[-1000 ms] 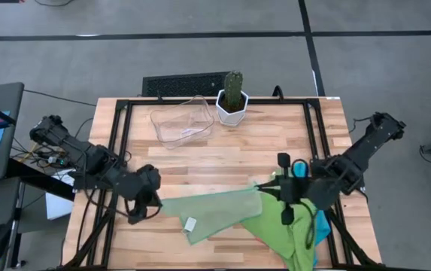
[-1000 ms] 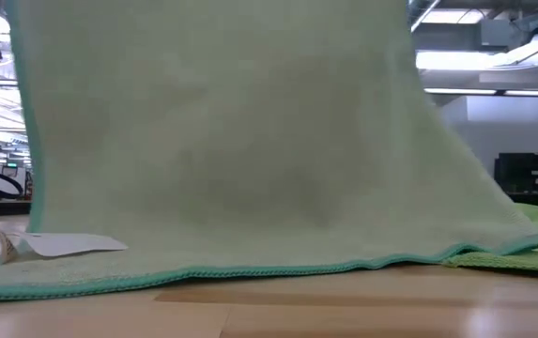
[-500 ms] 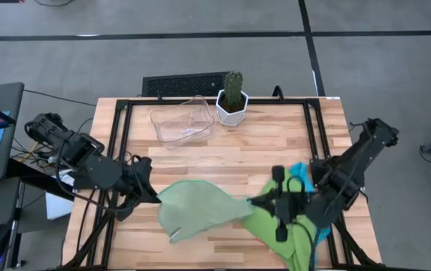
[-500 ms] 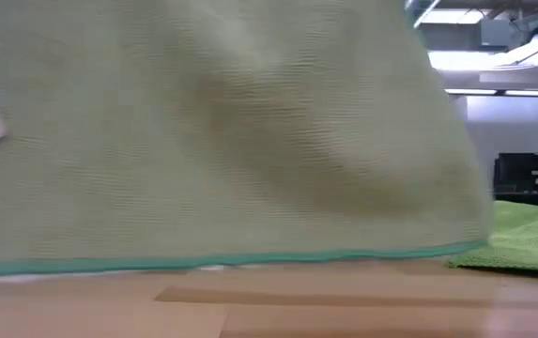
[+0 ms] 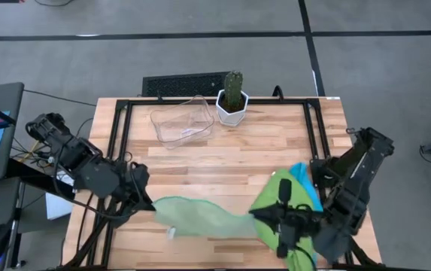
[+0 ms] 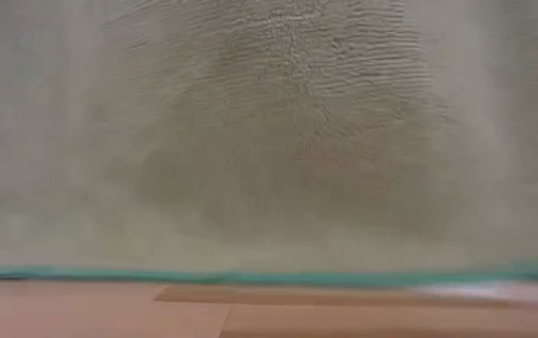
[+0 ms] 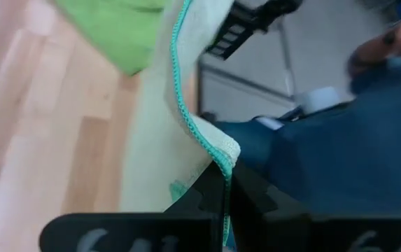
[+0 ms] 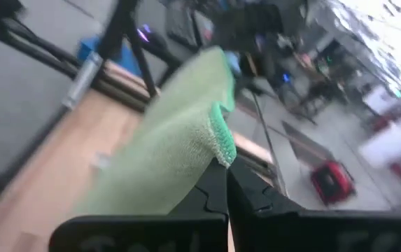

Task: Fold microfiber towels
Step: Fold the light green microfiber towel

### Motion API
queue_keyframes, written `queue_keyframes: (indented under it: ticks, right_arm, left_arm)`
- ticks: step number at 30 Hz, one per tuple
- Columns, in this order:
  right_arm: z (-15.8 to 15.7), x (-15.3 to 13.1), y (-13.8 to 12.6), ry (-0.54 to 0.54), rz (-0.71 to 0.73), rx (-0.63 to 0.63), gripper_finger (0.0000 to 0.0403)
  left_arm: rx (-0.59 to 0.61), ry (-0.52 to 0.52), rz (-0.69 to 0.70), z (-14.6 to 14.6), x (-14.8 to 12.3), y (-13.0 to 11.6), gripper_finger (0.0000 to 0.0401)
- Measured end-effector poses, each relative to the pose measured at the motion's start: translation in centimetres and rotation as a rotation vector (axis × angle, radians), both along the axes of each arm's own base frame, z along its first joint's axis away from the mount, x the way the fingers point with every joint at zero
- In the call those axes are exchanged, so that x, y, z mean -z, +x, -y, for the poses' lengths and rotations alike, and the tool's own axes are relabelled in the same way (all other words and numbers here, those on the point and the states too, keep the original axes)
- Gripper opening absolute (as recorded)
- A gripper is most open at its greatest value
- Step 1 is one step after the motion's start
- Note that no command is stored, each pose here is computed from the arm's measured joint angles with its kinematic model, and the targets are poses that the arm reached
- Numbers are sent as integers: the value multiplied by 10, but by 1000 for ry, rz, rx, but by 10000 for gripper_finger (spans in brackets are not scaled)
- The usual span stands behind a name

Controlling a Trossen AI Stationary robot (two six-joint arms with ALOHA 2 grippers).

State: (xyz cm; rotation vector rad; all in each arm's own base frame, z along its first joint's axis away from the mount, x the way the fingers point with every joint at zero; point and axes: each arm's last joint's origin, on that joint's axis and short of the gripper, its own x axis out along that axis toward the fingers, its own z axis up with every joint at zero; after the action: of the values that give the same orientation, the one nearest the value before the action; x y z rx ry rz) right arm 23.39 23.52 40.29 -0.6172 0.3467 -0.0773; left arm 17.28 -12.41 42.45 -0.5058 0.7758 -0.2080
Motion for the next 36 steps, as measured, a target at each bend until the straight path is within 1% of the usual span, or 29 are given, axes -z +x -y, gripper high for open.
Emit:
queue_keyframes:
  ticks: [4,7,9,13,15,18,20,24,29,33,36]
  right_arm:
    - [27,17,15,32,-100,162,17]
    - [45,37,27,7,-197,289,19]
    - [57,47,35,-10,-253,361,17]
    - [76,67,52,-28,-375,453,18]
    - [83,76,59,-52,-428,482,21]
    - [92,83,65,-87,-469,517,20]
    - [97,87,69,-102,-497,539,17]
    - [110,91,71,-97,-531,570,19]
    - [134,113,66,-113,-593,632,20]
    - [148,134,67,-97,-623,667,17]
    - [149,140,67,-73,-639,661,22]
  left_arm:
    - [-101,171,-67,-9,12,-1,0]
    - [-153,262,-122,-14,20,3,0]
    - [-156,310,-136,-14,27,8,0]
    - [-133,405,-186,-16,45,20,0]
    - [-127,450,-214,-17,55,26,0]
    - [-126,518,-255,-21,70,32,0]
    - [-125,552,-286,-24,80,34,0]
    - [-144,602,-354,-32,102,36,0]
    - [-170,633,-426,-41,122,36,0]
    - [-191,640,-439,-46,131,38,0]
    - [-197,626,-417,-46,134,41,0]
